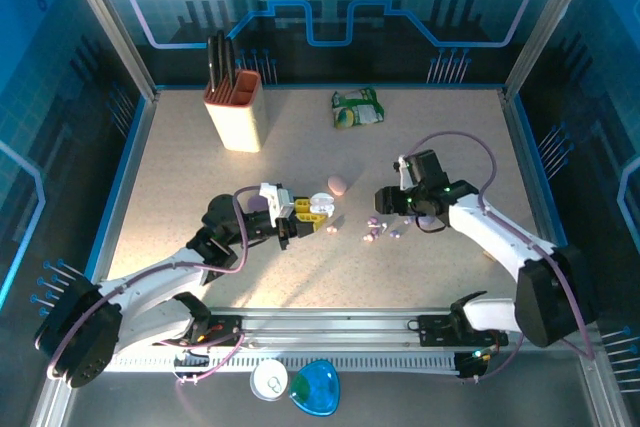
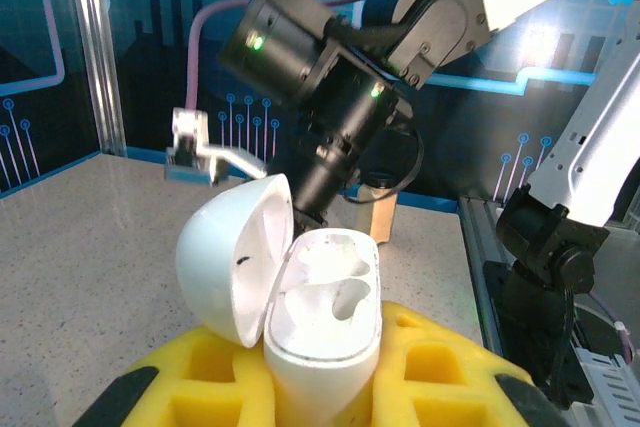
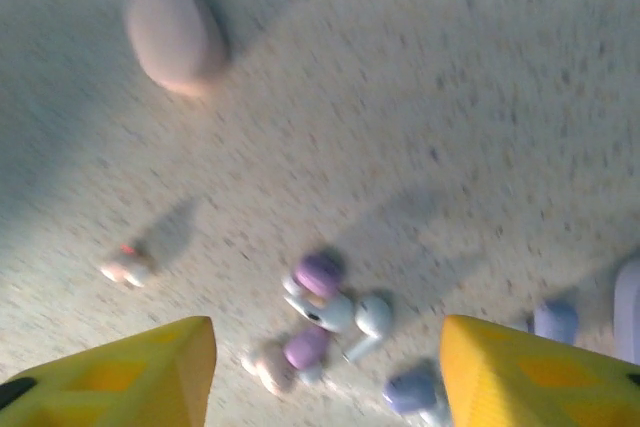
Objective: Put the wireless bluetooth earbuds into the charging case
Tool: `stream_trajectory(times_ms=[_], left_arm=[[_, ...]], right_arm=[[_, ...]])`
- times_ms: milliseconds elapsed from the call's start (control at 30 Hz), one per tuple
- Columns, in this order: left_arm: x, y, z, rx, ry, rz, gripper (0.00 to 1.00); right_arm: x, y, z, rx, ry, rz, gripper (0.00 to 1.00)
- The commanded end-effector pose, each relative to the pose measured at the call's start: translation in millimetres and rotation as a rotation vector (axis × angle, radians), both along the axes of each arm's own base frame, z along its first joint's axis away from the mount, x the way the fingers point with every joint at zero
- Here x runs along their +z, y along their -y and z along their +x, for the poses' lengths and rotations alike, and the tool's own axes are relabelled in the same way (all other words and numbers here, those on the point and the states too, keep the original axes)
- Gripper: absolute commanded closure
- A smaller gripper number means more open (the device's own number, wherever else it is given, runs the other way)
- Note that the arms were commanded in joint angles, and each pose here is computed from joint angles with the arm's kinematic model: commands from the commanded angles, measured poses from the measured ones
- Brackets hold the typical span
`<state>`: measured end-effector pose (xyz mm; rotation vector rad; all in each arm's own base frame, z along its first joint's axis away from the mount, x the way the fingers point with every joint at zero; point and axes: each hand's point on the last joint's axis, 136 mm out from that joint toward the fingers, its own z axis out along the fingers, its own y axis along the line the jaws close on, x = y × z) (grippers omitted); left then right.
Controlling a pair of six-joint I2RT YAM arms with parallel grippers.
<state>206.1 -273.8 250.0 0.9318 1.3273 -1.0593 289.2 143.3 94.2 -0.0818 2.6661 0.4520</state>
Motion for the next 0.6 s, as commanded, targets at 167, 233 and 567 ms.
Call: stream_trajectory(times_ms=[167, 233, 567], left_arm=[[17, 0, -4, -0.001, 0.084, -0.023, 0.98], [17, 0, -6, -0.008, 0.089, -0.022, 0.98], [11, 0, -5, -0.005, 0.079, 0.001, 0.99]], right_arm=[[-34, 11, -14, -0.089, -0.189, -0.053, 0.55], [-40, 9, -13, -0.091, -0.209, -0.046, 0.58], [-57, -3, -8, -0.056, -0.258, -0.020, 0.67]])
